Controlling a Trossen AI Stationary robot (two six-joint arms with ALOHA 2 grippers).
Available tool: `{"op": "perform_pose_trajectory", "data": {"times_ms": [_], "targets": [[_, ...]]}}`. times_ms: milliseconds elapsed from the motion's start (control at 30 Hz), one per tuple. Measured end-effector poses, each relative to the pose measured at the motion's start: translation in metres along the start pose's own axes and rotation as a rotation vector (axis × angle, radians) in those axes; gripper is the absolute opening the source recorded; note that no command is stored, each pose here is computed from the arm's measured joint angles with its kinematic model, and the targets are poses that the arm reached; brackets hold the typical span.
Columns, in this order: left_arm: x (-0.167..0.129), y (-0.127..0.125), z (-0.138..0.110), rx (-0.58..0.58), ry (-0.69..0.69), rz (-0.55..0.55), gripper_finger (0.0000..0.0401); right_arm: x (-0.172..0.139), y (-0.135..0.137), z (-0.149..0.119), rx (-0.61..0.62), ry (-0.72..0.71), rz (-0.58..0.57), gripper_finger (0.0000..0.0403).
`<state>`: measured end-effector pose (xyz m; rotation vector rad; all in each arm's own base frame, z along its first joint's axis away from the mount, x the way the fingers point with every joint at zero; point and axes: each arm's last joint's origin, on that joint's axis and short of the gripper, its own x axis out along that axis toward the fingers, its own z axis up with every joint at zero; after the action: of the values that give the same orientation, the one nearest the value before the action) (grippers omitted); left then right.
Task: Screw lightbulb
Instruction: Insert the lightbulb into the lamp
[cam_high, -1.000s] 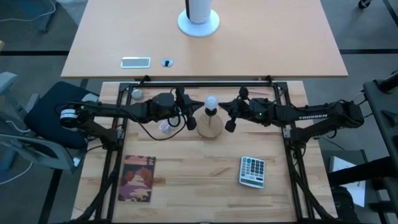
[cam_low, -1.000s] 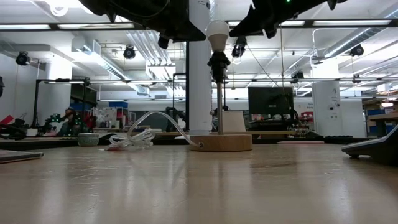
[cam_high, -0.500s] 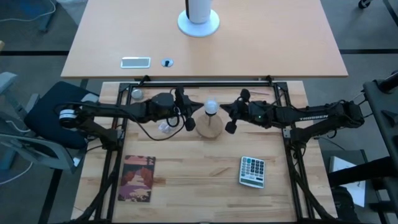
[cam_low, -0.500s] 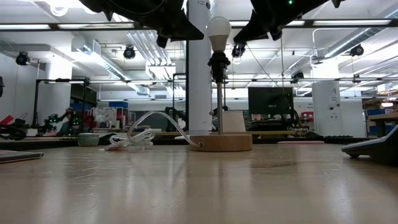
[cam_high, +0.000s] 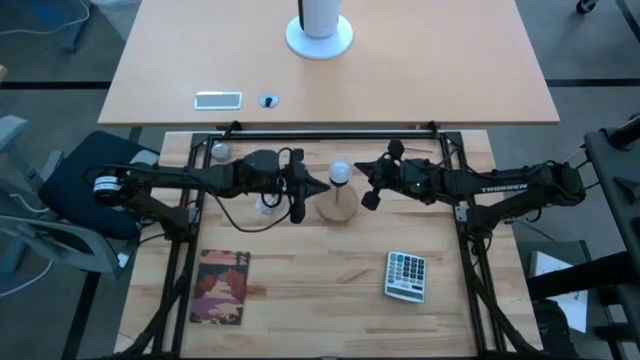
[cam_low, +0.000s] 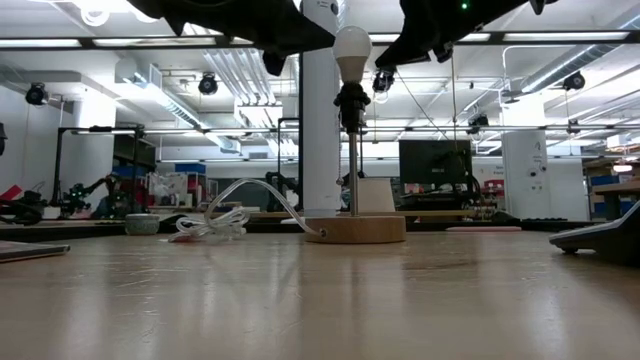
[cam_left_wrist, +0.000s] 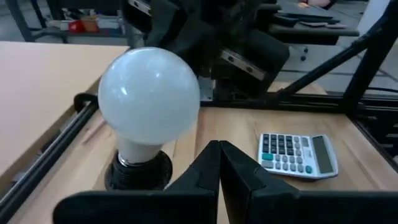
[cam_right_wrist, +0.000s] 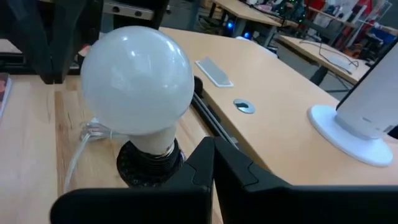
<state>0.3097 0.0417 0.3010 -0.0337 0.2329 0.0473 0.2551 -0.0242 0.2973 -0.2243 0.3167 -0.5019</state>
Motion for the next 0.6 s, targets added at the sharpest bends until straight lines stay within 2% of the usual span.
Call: {"op": "perform_pose_trajectory", "data": {"times_ms": [133, 333, 600], "targets": [[0.0, 0.002, 0.002, 0.011, -0.024, 0.062, 0.0, -0.001, 0.003, 0.0, 0.012, -0.01, 0.081, 0.0], [-0.001, 0.007, 0.004, 0.065, -0.035, 0.188, 0.0, -0.004, 0.007, 0.0, 0.033, -0.004, 0.109, 0.0], [-0.001, 0.008, 0.004, 0.073, -0.035, 0.202, 0.0, -0.01, 0.014, 0.005, 0.014, -0.051, 0.184, 0.0]]}}
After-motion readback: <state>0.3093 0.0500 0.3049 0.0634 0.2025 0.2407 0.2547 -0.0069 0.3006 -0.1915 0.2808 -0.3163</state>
